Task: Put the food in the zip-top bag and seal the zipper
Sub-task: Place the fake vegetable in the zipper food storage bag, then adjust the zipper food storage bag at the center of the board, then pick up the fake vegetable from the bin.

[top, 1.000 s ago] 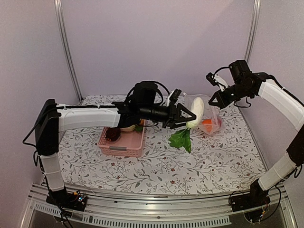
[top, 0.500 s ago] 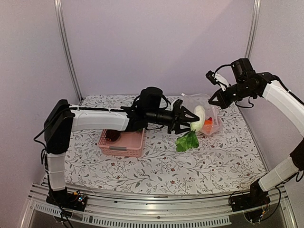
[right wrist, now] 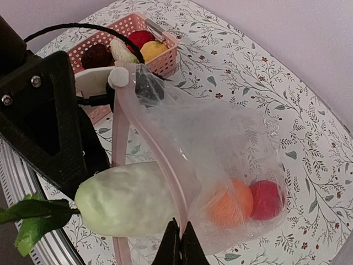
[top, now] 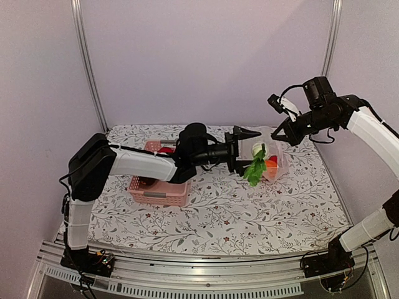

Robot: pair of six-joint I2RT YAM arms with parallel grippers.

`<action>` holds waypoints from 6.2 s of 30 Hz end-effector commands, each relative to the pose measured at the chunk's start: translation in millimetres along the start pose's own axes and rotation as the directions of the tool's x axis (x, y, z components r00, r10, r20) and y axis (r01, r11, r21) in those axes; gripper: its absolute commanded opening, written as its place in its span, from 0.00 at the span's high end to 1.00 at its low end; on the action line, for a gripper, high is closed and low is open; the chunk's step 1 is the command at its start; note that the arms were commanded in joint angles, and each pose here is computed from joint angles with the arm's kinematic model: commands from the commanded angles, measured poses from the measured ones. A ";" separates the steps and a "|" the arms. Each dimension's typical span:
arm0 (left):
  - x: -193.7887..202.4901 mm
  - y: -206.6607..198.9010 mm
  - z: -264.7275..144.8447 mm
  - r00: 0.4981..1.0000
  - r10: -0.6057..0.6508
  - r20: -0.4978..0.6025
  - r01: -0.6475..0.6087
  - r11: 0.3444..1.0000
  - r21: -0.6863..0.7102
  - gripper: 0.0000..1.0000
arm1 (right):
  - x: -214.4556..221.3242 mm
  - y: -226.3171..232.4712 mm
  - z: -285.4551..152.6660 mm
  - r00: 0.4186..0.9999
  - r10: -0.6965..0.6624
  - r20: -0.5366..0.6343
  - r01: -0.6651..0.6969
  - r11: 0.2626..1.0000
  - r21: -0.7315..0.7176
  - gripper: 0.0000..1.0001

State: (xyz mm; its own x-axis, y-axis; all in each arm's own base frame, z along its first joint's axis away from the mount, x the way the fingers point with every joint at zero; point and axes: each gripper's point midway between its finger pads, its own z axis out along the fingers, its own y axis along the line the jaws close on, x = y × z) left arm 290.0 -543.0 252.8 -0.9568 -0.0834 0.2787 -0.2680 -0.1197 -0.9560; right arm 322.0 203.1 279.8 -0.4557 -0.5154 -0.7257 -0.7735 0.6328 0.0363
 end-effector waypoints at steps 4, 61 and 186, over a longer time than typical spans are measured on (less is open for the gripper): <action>28.3 -78.2 9.9 0.996 0.080 -0.050 -0.071 0.985 0.158 0.00 | -5.6 6.7 -5.5 1.000 0.019 0.013 -0.019 1.000 -0.020 1.00; 92.0 -75.9 15.7 -0.646 0.596 -0.477 -0.597 -0.784 -0.171 1.00 | -34.1 -35.9 -3.5 1.000 0.028 -0.014 -0.026 0.994 0.104 1.00; -184.3 138.9 -380.7 0.730 0.449 -0.516 -0.195 -0.587 -0.786 0.28 | 35.1 -24.3 -4.1 0.994 0.091 -0.065 -0.089 0.996 0.026 1.00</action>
State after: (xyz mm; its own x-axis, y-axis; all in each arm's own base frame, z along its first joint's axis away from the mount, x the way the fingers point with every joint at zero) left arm 391.0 -168.6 51.4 -0.8609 0.4032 -0.3104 0.2428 0.8615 0.4459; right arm 325.9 162.6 254.2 -0.5589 -0.4952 -0.6651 -0.7083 0.7022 0.0724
